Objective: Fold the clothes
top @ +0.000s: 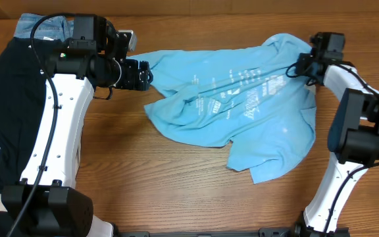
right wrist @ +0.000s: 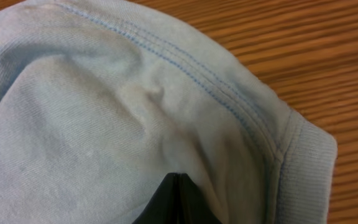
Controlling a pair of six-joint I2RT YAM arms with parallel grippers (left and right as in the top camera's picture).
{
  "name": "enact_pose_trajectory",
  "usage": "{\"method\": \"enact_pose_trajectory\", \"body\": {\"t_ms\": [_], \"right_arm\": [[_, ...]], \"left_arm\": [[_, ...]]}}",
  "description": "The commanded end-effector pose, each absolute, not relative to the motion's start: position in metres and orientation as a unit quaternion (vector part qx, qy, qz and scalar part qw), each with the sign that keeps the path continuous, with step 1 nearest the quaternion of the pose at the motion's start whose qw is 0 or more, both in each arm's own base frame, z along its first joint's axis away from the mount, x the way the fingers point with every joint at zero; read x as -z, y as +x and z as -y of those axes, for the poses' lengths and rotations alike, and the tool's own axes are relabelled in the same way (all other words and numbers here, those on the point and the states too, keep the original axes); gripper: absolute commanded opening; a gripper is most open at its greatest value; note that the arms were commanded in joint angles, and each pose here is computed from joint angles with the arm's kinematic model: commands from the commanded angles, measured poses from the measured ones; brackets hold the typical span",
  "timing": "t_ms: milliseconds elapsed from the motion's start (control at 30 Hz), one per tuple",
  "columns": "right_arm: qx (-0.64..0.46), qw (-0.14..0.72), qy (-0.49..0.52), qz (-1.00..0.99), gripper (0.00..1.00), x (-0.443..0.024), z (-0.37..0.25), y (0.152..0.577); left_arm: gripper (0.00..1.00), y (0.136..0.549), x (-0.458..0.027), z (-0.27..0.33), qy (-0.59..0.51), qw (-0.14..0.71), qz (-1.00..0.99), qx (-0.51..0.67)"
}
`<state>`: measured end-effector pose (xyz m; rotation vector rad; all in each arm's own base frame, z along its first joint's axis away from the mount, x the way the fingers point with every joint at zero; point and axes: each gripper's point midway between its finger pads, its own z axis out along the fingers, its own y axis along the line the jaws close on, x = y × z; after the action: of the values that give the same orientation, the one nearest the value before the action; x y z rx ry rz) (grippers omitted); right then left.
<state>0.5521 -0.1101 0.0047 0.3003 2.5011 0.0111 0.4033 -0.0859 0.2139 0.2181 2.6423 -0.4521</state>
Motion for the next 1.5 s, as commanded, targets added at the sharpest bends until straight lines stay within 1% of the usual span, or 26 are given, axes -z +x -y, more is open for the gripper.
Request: {"method": "enact_pose_trajectory", "body": {"t_ms": [0,167,200,233,267,300,333,367,400,533,767,867,1000,1067,1100,1133,1167,1200,1267,1300,1400,1467], "right_arm": [[0.004,0.296,0.122,-0.947,0.06,-0.005,0.125,0.557],[-0.013,0.285,0.121,-0.951,0.06,-0.058,0.121,0.570],[-0.025,0.281,0.120,-0.952,0.07,-0.071,0.117,0.570],[-0.040,0.276,0.118,-0.953,0.12,-0.082,0.112,0.570],[-0.063,0.268,0.122,-0.953,0.24,-0.098,0.104,0.568],[-0.082,0.261,0.124,-0.954,0.41,-0.110,0.098,0.565],[-0.102,0.253,0.123,-0.954,0.53,-0.121,0.090,0.561],[-0.121,0.245,0.122,-0.954,0.60,-0.133,0.083,0.556],[-0.143,0.236,0.119,-0.954,0.65,-0.146,0.074,0.550],[-0.177,0.221,0.106,-0.953,0.69,-0.168,0.051,0.541],[-0.179,0.180,0.095,-0.963,0.73,-0.160,0.025,0.526],[-0.179,0.164,0.096,-0.965,0.75,-0.157,0.021,0.520],[-0.178,0.156,0.098,-0.967,0.75,-0.156,0.022,0.516],[-0.176,0.154,0.098,-0.967,0.74,-0.155,0.022,0.515],[-0.176,0.154,0.098,-0.967,0.74,-0.155,0.022,0.515],[-0.176,0.154,0.098,-0.967,0.75,-0.155,0.022,0.515],[-0.176,0.154,0.098,-0.967,0.74,-0.155,0.022,0.515],[-0.176,0.154,0.098,-0.967,0.74,-0.155,0.022,0.515],[-0.176,0.154,0.098,-0.967,0.74,-0.155,0.022,0.515],[-0.176,0.154,0.098,-0.967,0.74,-0.155,0.022,0.515],[-0.167,0.152,0.100,-0.969,0.75,-0.154,0.025,0.514],[-0.157,0.150,0.102,-0.971,0.75,-0.152,0.028,0.513]], "left_arm": [[0.87,0.409,-0.208,0.090,0.103,0.228,-0.954,0.164],[0.85,0.425,-0.177,0.099,0.108,0.206,-0.958,0.167],[0.84,0.427,-0.167,0.100,0.109,0.196,-0.960,0.167],[0.83,0.427,-0.159,0.102,0.114,0.186,-0.962,0.167],[0.83,0.425,-0.149,0.104,0.119,0.170,-0.964,0.166],[0.82,0.422,-0.141,0.104,0.123,0.156,-0.966,0.166],[0.82,0.417,-0.133,0.104,0.127,0.138,-0.968,0.164],[0.82,0.412,-0.127,0.103,0.130,0.122,-0.970,0.163],[0.82,0.406,-0.121,0.102,0.133,0.104,-0.972,0.162],[0.82,0.390,-0.097,0.098,0.131,0.046,-0.978,0.153],[0.77,0.381,-0.039,0.090,0.131,-0.033,-0.984,0.118],[0.77,0.390,-0.011,0.098,0.138,-0.034,-0.983,0.118],[0.77,0.397,-0.004,0.108,0.151,-0.020,-0.981,0.118],[0.75,0.401,-0.004,0.112,0.155,-0.010,-0.981,0.118],[0.72,0.403,-0.004,0.114,0.156,-0.006,-0.981,0.119],[0.67,0.404,-0.004,0.115,0.155,-0.003,-0.981,0.118],[0.57,0.406,-0.004,0.117,0.155,0.000,-0.981,0.118],[0.44,0.406,-0.004,0.118,0.156,0.002,-0.981,0.118],[0.08,0.406,-0.004,0.120,0.158,0.002,-0.980,0.117],[0.04,0.406,-0.003,0.118,0.154,0.002,-0.981,0.113],[0.04,0.408,-0.004,0.104,0.122,0.000,-0.990,0.075],[0.04,0.410,-0.015,0.091,0.100,-0.001,-0.994,0.040]]}}
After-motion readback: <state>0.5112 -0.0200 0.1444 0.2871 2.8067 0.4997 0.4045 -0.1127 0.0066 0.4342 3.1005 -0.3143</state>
